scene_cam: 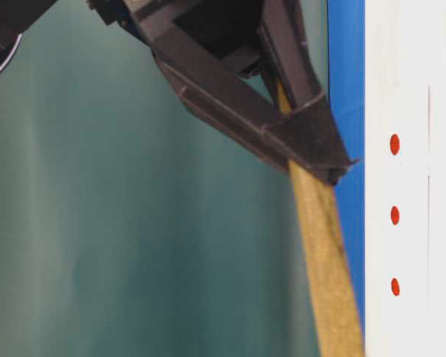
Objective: Hit the mark with a hammer.
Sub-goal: 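Lift the mallet with the right gripper and carry it over the board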
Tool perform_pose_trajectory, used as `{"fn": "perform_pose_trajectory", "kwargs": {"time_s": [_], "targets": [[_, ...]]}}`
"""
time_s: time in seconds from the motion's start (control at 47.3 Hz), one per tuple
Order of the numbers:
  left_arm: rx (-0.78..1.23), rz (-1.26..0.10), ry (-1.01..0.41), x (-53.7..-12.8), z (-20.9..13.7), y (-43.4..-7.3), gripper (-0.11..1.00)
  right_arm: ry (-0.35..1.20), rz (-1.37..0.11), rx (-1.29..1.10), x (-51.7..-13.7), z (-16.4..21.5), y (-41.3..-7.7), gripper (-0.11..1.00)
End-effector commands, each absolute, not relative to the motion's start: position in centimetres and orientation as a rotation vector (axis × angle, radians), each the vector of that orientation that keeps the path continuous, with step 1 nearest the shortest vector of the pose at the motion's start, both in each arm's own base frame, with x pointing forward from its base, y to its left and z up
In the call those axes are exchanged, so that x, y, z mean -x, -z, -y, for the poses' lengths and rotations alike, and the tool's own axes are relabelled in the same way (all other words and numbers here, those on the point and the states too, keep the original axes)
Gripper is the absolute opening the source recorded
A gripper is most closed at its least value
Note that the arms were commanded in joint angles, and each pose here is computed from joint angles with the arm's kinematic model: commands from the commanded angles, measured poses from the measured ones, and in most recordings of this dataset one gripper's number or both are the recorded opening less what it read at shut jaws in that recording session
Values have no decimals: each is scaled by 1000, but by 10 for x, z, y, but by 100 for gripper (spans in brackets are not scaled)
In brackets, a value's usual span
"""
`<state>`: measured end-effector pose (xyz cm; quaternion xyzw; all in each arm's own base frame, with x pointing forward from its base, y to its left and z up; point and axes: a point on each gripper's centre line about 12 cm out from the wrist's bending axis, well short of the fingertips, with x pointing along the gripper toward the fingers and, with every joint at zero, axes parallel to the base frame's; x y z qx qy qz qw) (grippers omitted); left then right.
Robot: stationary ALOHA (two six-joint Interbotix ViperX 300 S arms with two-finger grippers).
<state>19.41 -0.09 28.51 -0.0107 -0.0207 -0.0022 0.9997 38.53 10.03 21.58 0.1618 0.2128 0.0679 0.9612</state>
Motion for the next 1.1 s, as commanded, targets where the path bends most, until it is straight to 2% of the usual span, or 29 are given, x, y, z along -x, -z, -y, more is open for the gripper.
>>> {"fn": "perform_pose_trajectory", "kwargs": {"time_s": [0.0, 0.592, 0.91, 1.079], "targets": [[23, 54, 9, -195, 2, -289, 0, -132, -371, -337, -390, -94, -236, 9], [28, 35, 9, -196, 2, -287, 0, 80, -328, -168, -400, 10, -239, 9], [57, 26, 9, -196, 2, -285, 0, 99, -326, -145, -398, 20, -239, 9], [58, 23, 9, -196, 2, -285, 0, 86, -308, -35, -397, 23, -243, 9]]}}
